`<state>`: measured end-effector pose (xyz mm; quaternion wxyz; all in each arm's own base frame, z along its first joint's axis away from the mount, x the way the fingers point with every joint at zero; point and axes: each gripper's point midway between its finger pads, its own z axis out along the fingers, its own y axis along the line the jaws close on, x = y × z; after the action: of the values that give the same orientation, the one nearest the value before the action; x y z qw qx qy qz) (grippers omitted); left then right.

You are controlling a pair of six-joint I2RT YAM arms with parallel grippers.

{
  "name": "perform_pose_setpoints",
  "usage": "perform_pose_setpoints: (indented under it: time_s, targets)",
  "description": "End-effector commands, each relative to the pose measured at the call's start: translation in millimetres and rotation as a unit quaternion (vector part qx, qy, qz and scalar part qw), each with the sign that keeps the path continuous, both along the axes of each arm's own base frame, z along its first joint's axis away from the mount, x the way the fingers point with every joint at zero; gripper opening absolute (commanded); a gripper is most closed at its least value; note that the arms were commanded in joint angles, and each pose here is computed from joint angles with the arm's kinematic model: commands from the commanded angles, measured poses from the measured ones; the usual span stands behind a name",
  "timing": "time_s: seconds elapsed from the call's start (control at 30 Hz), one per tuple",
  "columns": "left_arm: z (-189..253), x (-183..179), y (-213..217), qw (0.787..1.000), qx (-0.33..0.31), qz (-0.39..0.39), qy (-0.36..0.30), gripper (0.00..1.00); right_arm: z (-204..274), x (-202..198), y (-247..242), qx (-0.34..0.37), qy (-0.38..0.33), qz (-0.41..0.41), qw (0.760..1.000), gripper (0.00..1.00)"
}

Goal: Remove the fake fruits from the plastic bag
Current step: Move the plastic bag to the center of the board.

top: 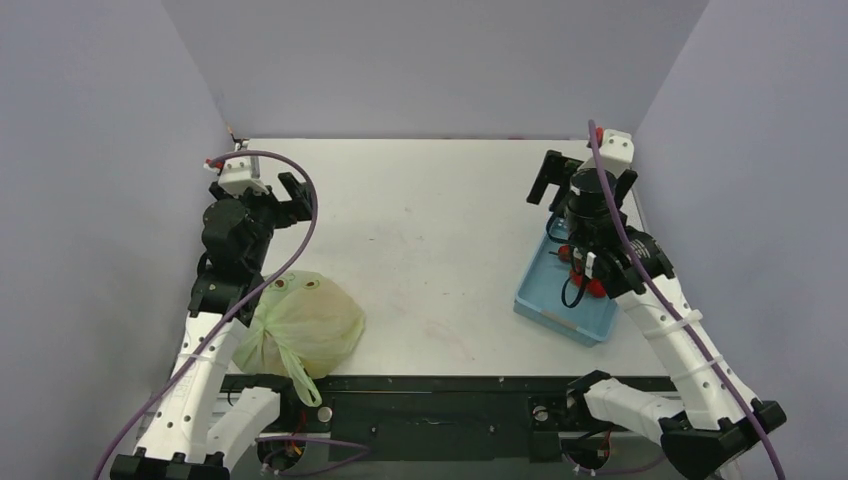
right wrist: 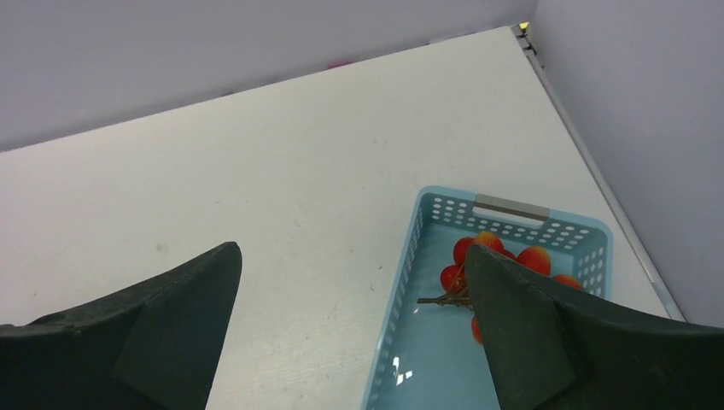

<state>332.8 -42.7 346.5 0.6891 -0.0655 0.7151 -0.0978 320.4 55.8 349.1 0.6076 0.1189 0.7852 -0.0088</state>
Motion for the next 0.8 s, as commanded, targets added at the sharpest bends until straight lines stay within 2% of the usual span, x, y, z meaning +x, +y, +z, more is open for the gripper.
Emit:
perform_pose_setpoints:
  time_s: [0.0,0.33,0.43,0.57,0.63,0.77]
  targets:
    - [-10,4,0,1.000,-0.016,0.000,0.006,0.95,-17,14,23,0.026,0.009,0.003,1.000,1.00]
    - [-30,8,13,0.998,-0.028,0.045,0.016,0.95,-74,28,106,0.113,0.057,0.057,0.990,1.00]
    - [-43,15,21,0.996,-0.026,0.070,0.040,0.95,-87,27,135,0.147,0.061,0.086,0.983,1.00]
    - [-54,22,30,0.992,-0.022,0.098,0.071,0.95,-93,23,194,0.164,0.059,0.154,0.973,1.00]
    - [-56,23,33,0.992,-0.019,0.101,0.076,0.95,-96,16,236,0.166,0.070,0.213,0.960,1.00]
    - [-55,18,41,0.990,-0.008,0.121,0.067,0.95,-108,-18,322,0.140,0.084,0.320,0.933,1.00]
